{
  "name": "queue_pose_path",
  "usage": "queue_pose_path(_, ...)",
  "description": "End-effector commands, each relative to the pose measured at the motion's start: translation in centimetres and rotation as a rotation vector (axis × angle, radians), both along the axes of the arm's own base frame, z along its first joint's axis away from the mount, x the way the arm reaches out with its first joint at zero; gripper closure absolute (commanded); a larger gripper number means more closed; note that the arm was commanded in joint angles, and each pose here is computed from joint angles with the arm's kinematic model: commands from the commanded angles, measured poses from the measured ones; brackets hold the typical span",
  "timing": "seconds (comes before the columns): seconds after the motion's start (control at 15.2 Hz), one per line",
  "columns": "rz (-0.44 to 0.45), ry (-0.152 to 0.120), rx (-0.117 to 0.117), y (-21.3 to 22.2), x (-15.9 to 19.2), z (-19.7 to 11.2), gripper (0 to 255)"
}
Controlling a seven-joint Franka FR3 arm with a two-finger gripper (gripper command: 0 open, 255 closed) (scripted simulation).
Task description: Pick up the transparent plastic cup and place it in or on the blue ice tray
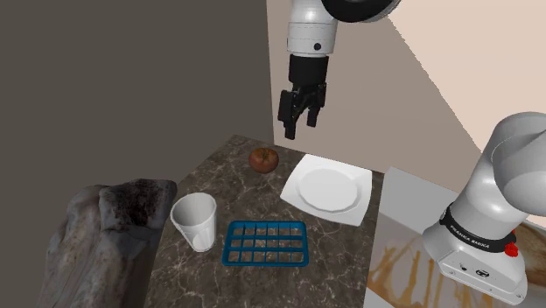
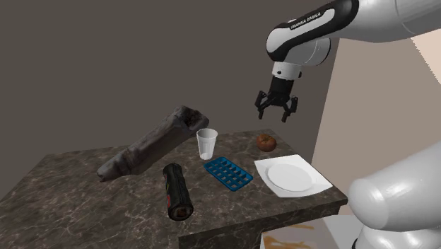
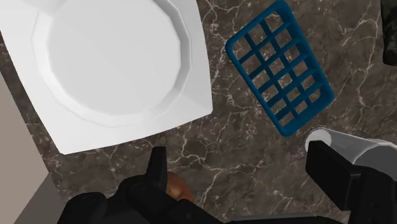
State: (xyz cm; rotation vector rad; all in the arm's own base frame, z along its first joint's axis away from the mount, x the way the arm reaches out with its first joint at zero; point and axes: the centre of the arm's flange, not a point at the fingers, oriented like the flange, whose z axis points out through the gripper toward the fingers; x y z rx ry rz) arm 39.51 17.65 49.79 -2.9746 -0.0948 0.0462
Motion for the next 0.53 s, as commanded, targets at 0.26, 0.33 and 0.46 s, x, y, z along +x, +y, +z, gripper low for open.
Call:
queue_pose_path(0.26, -0.009, 0.007, 0.013, 6.6, 3.5, -2.4, 0)
queue_pose_path(0.33, -0.011, 0.008, 0.014, 7.7, 4.0, -2.9, 0)
queue_pose_path(0.46, -0.013, 0.011, 0.018, 9.9, 5.1, -3.8, 0)
